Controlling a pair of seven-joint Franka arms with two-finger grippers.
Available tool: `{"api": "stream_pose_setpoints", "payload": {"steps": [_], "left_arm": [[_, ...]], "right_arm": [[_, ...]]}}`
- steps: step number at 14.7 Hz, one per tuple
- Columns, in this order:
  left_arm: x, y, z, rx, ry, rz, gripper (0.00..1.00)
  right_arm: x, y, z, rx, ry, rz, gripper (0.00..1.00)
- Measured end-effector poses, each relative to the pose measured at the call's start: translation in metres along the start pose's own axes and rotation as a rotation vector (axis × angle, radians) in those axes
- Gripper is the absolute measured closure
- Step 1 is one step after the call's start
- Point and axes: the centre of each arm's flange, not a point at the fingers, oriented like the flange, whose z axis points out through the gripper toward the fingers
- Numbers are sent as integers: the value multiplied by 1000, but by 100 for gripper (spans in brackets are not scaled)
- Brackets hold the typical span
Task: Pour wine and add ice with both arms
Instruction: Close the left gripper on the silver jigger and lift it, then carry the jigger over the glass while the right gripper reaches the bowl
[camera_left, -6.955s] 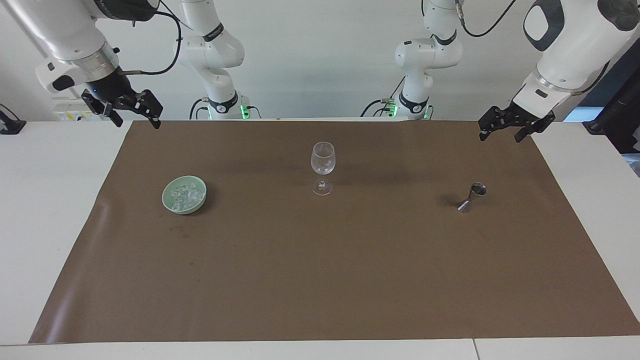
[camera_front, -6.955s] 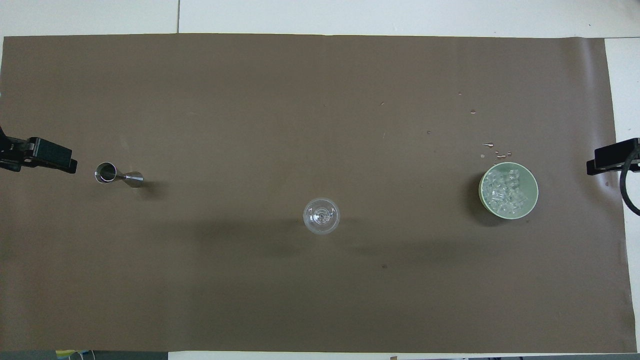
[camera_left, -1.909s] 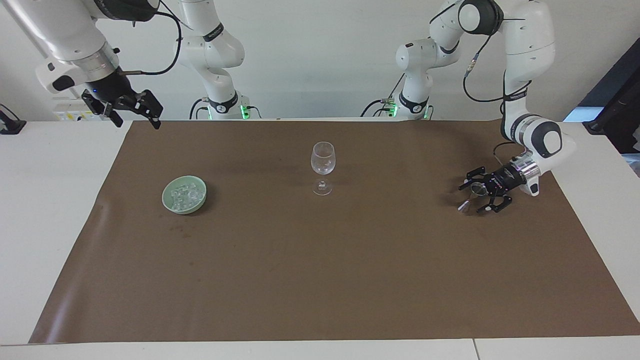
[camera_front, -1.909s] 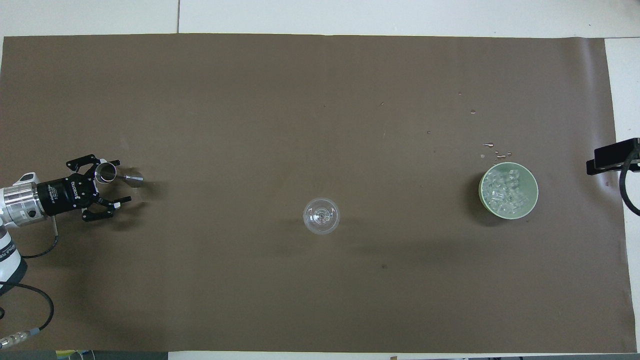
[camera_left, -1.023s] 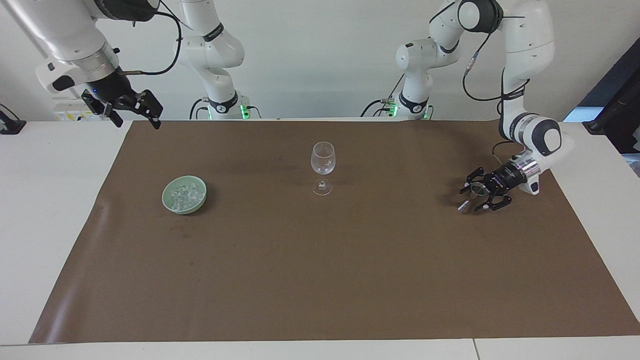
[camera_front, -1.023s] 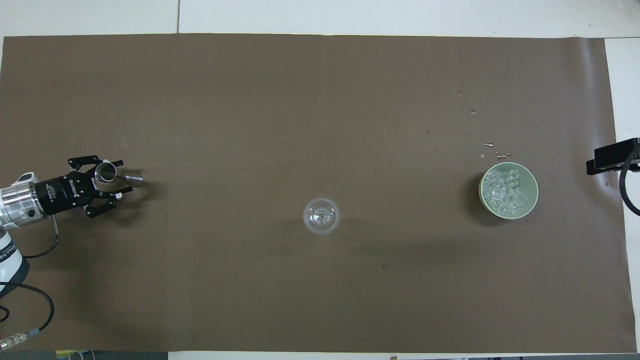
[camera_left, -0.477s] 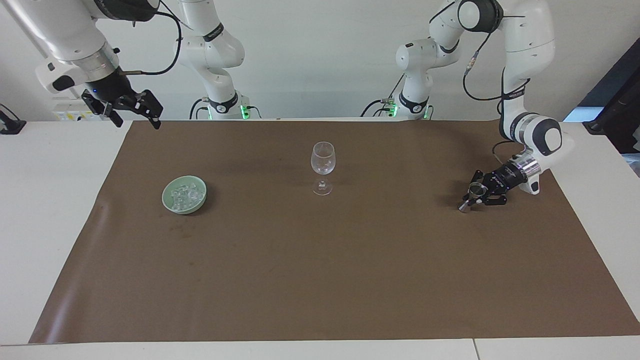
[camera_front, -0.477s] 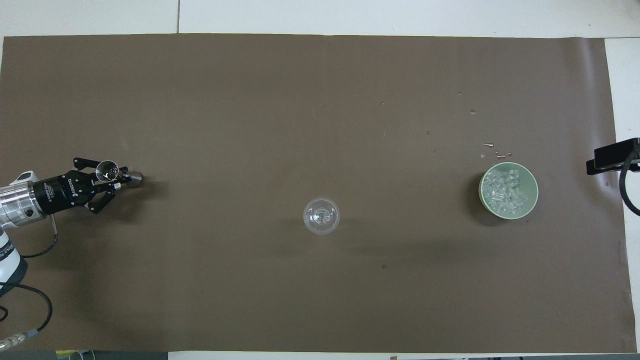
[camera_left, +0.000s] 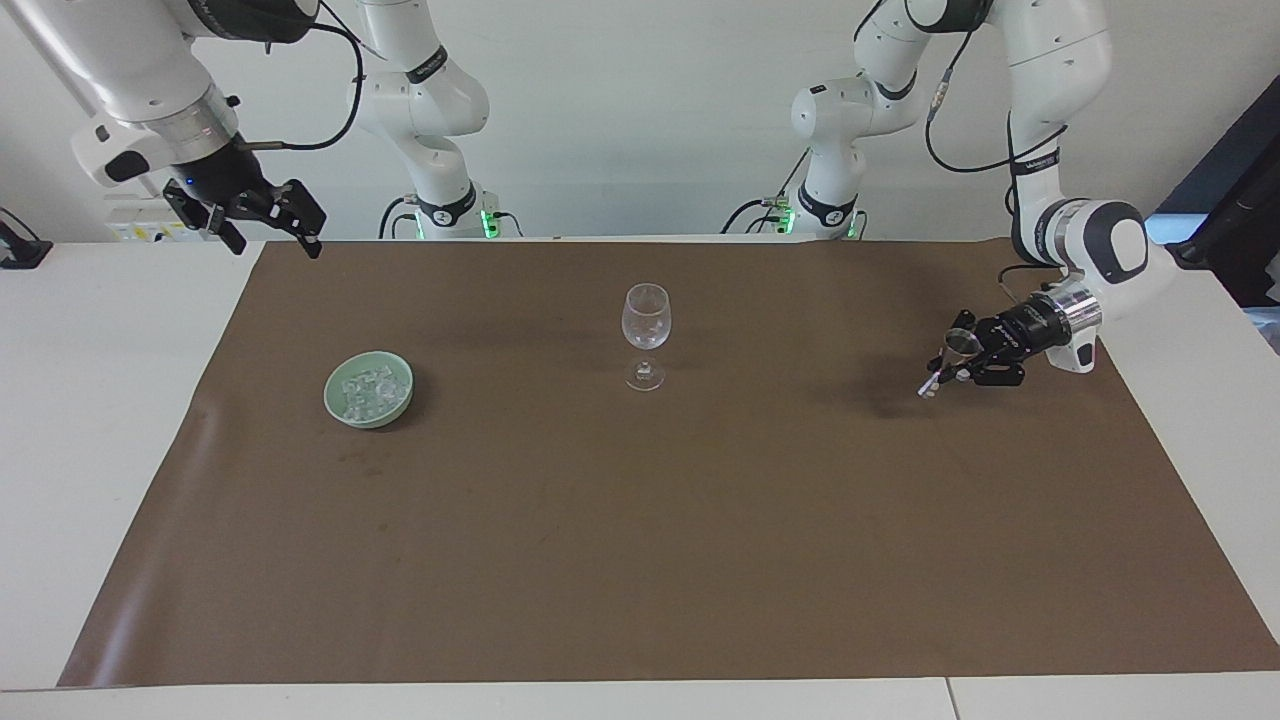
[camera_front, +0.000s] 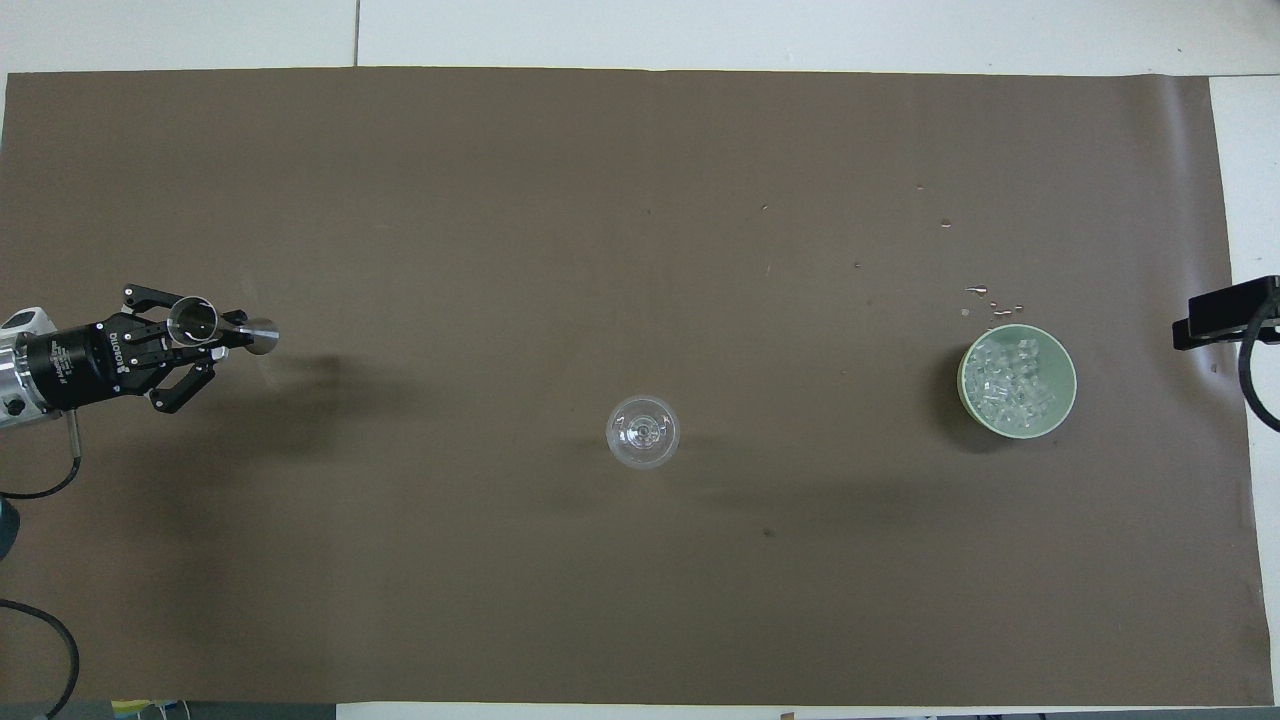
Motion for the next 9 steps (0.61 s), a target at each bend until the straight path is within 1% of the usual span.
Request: {"api": "stream_pose_setpoints", "payload": {"steps": [2, 5, 6, 7, 9], "left_arm": [[-37, -7, 28, 99, 34, 53, 79], [-83, -17, 62, 180, 46, 73, 79], [-96, -20, 76, 203, 49, 73, 79], [-108, -24, 91, 219, 58, 72, 79], [-128, -30, 121, 239, 86, 60, 79]], "right_arm": [[-2, 2, 1, 0, -19, 3, 0], [-5, 6, 3, 1, -35, 10, 0], [-4, 6, 6, 1, -25, 10, 0], [-1, 6, 12, 2, 2, 10, 0], [2, 7, 41, 5, 57, 0, 0]]}}
